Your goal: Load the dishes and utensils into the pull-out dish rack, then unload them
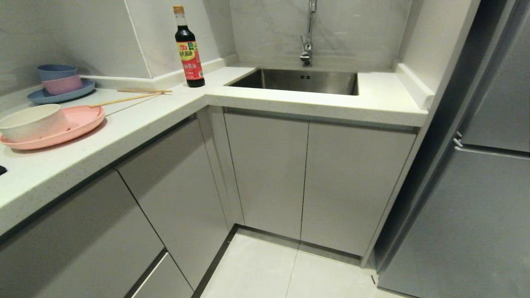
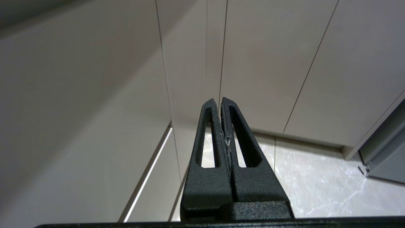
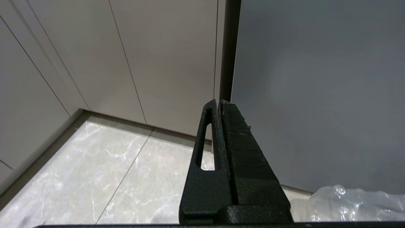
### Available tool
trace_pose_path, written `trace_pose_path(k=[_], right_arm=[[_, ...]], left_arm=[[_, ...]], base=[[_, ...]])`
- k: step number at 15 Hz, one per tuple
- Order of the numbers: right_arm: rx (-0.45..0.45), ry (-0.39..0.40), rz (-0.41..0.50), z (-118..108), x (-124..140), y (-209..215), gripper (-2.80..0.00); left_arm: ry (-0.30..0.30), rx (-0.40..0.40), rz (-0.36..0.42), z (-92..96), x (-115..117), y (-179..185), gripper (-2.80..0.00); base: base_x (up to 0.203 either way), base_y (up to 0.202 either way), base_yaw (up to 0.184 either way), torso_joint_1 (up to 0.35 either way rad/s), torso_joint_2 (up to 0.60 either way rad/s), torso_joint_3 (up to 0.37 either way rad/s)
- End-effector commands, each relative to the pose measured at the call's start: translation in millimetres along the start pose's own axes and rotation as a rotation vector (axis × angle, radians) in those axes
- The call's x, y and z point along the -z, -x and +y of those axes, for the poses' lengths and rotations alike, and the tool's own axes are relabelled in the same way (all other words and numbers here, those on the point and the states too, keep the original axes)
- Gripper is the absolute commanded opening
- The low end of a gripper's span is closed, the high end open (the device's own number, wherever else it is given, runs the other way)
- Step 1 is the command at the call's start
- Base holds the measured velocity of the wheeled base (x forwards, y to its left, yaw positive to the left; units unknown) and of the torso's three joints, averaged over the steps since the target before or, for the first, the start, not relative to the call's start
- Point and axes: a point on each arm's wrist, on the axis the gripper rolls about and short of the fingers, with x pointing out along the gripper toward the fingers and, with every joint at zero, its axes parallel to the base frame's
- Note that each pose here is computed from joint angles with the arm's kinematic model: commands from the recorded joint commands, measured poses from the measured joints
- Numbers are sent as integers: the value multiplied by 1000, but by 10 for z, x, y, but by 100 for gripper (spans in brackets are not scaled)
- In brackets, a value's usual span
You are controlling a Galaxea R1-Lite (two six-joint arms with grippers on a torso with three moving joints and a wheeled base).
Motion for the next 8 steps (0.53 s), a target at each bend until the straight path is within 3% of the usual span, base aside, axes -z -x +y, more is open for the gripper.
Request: trace_pose_path(k=[1,8], right_arm=[[-1,0,0,0,1,0,-280],[-1,0,0,0,1,0,-280]], left_arm=[[0,-1,0,0,0,0,-280],[2,-1,0,0,0,0,-280]], base=[[0,0,0,-2,7,193],[0,0,0,2,5,204]])
